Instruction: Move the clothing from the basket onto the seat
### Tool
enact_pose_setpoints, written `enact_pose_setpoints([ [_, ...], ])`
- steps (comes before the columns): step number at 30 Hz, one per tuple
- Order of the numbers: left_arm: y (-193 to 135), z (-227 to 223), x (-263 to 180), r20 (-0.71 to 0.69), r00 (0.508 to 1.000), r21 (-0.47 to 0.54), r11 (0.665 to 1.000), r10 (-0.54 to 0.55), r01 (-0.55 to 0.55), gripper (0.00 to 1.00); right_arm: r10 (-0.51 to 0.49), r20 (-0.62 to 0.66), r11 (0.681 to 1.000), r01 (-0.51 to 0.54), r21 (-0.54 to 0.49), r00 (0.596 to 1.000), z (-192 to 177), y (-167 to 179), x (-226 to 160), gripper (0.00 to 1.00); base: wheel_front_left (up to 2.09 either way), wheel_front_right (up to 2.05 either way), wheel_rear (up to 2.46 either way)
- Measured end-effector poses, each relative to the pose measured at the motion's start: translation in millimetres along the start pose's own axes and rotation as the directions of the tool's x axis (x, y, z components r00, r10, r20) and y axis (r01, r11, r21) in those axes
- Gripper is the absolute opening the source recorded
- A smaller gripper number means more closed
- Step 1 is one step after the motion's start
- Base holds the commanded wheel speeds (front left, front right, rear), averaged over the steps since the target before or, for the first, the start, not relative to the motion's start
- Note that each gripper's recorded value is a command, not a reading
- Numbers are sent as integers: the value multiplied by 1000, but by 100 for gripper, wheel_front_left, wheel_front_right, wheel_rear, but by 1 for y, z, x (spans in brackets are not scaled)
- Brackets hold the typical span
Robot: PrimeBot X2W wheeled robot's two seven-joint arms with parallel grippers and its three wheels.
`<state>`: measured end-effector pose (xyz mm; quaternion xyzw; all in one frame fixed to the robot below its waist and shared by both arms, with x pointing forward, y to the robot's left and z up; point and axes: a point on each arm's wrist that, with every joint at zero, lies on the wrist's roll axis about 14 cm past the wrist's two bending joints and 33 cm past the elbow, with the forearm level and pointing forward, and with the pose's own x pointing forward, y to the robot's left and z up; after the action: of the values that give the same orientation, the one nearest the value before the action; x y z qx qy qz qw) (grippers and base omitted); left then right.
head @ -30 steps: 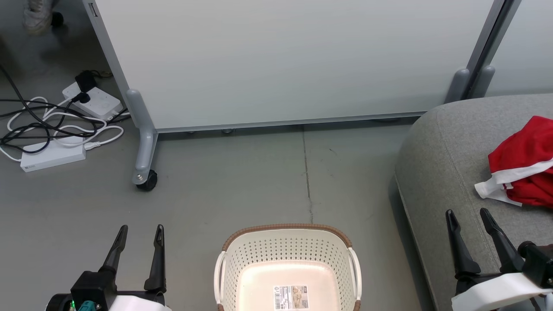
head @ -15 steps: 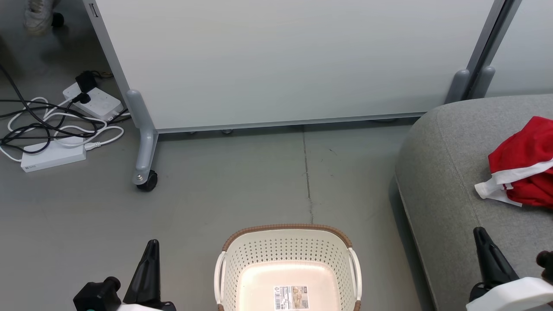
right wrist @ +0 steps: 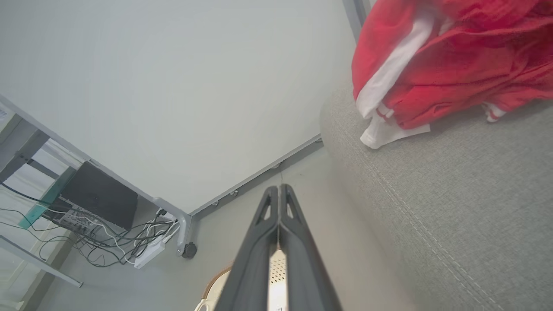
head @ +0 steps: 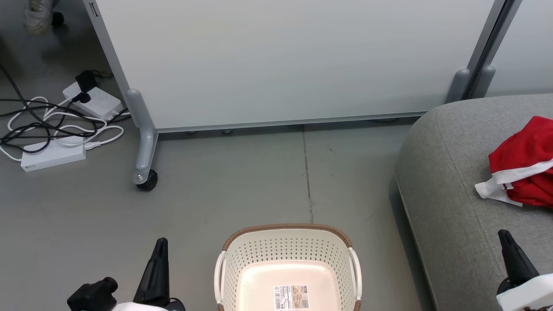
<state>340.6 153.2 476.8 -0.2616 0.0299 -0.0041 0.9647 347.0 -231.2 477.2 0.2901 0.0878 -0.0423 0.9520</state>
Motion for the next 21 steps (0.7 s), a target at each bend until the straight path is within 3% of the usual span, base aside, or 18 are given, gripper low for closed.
enact_pose_setpoints([
  [21, -16, -2, 1, -2, 1000, -285, 958, -22, 21, 0, -35, -32, 960, 42, 278, 999, 12, -29, 0, 0, 0, 0, 0],
])
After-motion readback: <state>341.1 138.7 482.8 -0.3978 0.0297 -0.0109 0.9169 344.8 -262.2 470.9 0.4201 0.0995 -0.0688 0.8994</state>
